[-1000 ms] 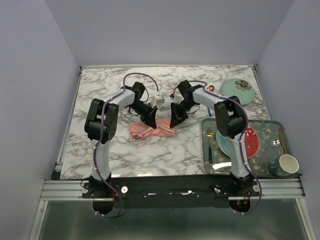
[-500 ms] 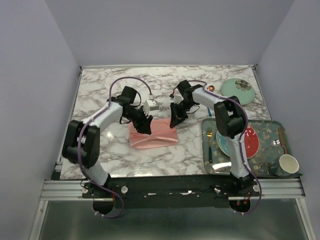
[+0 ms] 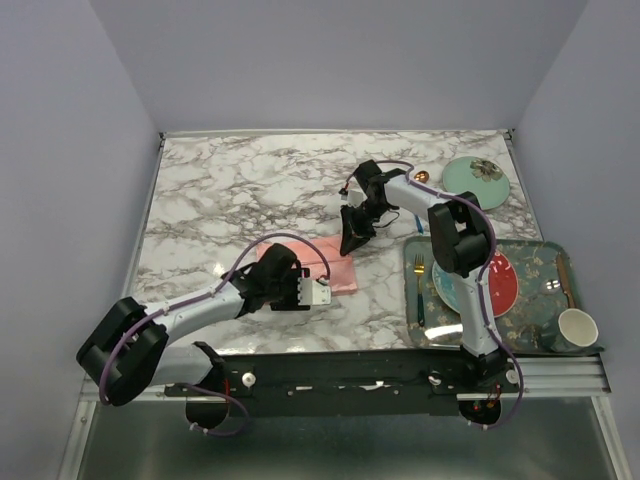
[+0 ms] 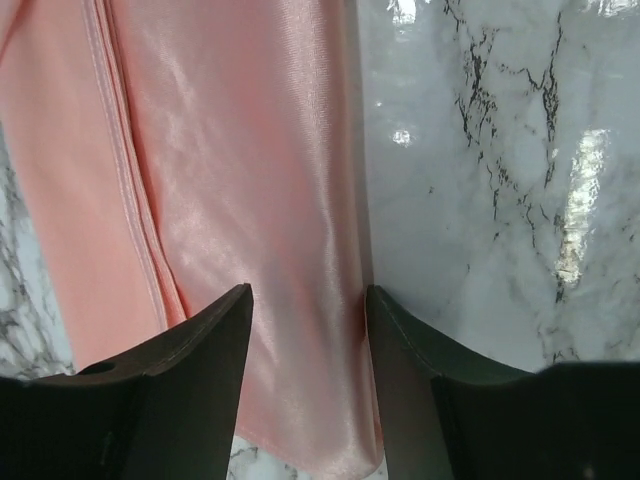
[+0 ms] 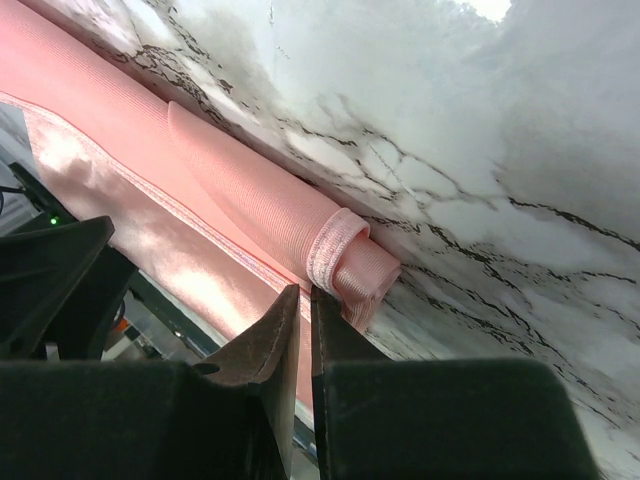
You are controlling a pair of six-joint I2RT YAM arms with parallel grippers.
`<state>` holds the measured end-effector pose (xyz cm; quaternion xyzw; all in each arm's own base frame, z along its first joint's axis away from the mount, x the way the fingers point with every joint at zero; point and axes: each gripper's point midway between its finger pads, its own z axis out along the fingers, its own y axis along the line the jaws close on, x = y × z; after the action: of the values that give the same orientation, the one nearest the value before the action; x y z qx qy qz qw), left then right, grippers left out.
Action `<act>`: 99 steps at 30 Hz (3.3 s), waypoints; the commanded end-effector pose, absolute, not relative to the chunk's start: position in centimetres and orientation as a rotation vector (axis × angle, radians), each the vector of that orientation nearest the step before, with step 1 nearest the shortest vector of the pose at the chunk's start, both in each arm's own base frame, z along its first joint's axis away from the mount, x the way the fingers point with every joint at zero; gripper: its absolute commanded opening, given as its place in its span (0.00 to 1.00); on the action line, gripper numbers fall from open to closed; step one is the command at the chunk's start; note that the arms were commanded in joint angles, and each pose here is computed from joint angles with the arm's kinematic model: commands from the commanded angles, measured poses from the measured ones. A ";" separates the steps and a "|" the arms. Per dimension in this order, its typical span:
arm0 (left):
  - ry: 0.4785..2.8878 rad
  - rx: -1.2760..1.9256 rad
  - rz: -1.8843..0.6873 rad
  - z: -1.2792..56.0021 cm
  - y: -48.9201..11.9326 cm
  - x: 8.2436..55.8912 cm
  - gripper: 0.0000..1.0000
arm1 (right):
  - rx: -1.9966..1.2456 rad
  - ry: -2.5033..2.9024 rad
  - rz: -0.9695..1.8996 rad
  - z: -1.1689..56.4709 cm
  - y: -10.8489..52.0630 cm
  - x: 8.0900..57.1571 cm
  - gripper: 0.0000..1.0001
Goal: Fold the napkin into a case and place the utensils inside
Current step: Pick up the 2/3-rectangle-folded napkin from the center of the board, then fold the 2/3-rectangle-folded napkin at the center of the board.
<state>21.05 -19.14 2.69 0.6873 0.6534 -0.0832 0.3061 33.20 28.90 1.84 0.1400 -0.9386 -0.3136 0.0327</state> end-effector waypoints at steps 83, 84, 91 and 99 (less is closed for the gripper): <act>2.497 0.962 -1.368 1.8 -18.9 33.6 0.00 | 1.926 -2.866 -1.164 11.4 28.6 38.6 0.86; 2.498 0.960 -1.369 1.8 -18.9 33.7 0.00 | 1.973 -2.816 -1.165 11.3 28.9 38.1 0.86; 2.497 0.957 -1.366 1.9 -19.0 34.0 0.00 | 1.977 -2.670 -1.200 9.6 30.0 35.8 0.79; 2.493 0.955 -1.365 2.0 -19.0 34.2 0.00 | 1.914 -2.638 -1.164 7.8 30.0 35.0 0.69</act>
<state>33.31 -19.34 3.04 0.3113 0.8276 -0.4627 0.0634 35.76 29.81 8.64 0.5399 -0.7544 -0.3250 -0.1837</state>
